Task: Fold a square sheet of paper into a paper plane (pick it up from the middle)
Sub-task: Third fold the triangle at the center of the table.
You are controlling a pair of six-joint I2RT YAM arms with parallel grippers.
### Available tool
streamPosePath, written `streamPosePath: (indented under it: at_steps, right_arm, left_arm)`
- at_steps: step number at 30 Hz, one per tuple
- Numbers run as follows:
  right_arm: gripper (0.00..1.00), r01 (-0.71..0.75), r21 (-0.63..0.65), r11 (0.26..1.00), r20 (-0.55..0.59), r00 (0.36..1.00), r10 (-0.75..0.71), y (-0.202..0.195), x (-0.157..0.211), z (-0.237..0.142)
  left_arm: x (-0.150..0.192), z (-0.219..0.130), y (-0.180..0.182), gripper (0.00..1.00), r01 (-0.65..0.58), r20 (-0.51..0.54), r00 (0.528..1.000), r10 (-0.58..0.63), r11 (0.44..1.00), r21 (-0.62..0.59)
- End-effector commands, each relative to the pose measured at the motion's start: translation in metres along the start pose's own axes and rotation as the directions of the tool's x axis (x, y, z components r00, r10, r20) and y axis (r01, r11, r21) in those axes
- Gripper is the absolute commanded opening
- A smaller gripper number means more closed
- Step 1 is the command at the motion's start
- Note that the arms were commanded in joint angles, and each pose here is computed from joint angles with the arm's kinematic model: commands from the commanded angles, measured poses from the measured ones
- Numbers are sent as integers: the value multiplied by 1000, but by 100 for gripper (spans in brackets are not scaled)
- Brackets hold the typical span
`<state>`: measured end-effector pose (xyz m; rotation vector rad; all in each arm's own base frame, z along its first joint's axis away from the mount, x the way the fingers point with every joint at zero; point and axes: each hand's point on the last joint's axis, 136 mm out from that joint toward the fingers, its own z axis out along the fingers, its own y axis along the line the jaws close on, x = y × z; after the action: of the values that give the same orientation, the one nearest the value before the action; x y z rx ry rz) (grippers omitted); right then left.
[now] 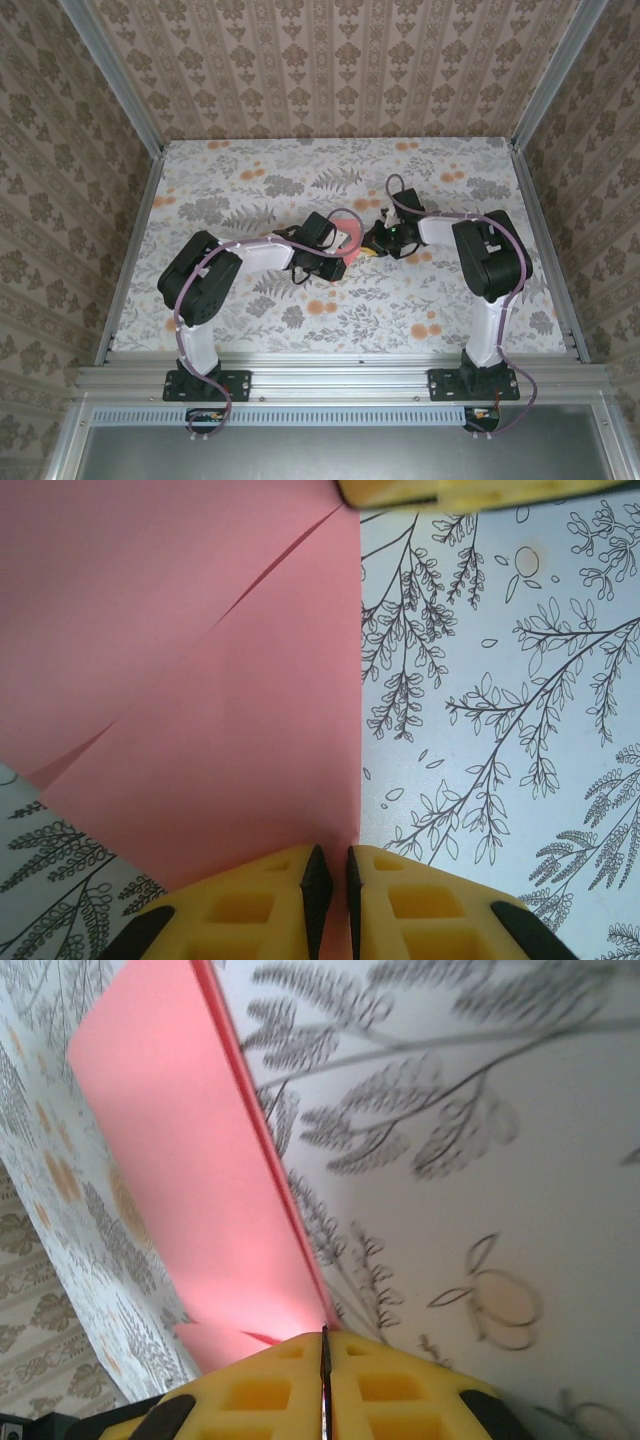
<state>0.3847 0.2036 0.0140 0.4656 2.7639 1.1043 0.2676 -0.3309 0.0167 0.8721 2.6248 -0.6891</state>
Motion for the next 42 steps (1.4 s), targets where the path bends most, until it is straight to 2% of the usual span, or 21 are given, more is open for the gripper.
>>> streamPosePath:
  at_steps: [1,9,14,19,27,35,42]
  right_arm:
    - [12,-29,119,993,55,998,23,-32,-14,-2]
    - [11,11,13,1000,75,997,-12,11,4,-27]
    - [9,6,-51,999,36,999,-4,33,26,-13]
    - [8,-8,-81,997,5,1000,8,44,33,13]
    - [6,-31,-3,1000,-23,999,31,19,37,39]
    - [6,-10,152,988,-19,1000,13,-12,37,39]
    - [6,-14,190,982,-35,999,21,-25,39,46]
  left_arm:
    - [84,12,30,18,35,-269,961,-66,992,-120]
    - [79,14,28,18,41,-257,964,-68,993,-108]
    - [76,14,26,18,47,-250,966,-70,994,-98]
    - [73,12,23,18,49,-241,968,-70,995,-89]
    - [70,8,21,18,54,-224,972,-71,995,-84]
    - [75,1,22,18,40,-231,971,-65,993,-110]
    - [89,-5,24,18,10,-257,965,-51,988,-156]
